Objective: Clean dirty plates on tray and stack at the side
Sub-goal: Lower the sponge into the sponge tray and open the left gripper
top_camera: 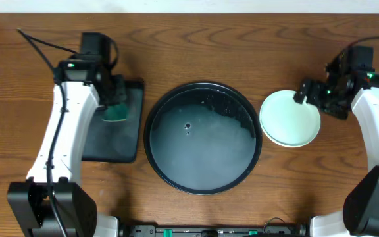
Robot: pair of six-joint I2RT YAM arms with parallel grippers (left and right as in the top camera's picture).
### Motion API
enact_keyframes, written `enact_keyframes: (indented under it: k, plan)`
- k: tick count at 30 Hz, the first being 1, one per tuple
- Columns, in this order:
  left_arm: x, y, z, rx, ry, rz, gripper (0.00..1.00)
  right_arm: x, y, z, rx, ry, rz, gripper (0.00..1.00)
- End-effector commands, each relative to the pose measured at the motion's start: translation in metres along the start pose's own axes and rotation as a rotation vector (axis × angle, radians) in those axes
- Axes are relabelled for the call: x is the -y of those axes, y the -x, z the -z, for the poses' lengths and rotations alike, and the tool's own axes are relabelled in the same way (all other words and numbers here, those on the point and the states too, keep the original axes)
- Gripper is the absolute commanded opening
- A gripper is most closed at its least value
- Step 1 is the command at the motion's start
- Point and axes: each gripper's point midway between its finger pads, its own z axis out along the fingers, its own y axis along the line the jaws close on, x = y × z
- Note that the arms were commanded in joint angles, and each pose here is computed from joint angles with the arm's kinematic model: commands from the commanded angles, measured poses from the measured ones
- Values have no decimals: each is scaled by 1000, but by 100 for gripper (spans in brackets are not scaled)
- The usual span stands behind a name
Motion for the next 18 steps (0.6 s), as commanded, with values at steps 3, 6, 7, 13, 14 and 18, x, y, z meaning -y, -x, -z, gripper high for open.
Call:
enact_keyframes:
  k: [3,6,7,13,14,18]
  plan:
    - [-26,0,-32,-52,43,-78,8,-36,-2,11,9,91,114,99]
    - [-31,-6,-59,-122,56,-70,7,-45,-6,9,2,85,150,99]
    - [-31,-9,-67,-147,58,-77,7,-47,-7,8,2,81,159,99]
    - [-30,-29,-113,-281,73,-93,8,-52,-10,7,-2,79,181,99]
    - [-30,-32,-120,-301,75,-95,8,-52,-10,7,-2,79,181,99]
    - [-30,-38,-131,-333,78,-98,15,-51,-11,7,-7,78,183,99]
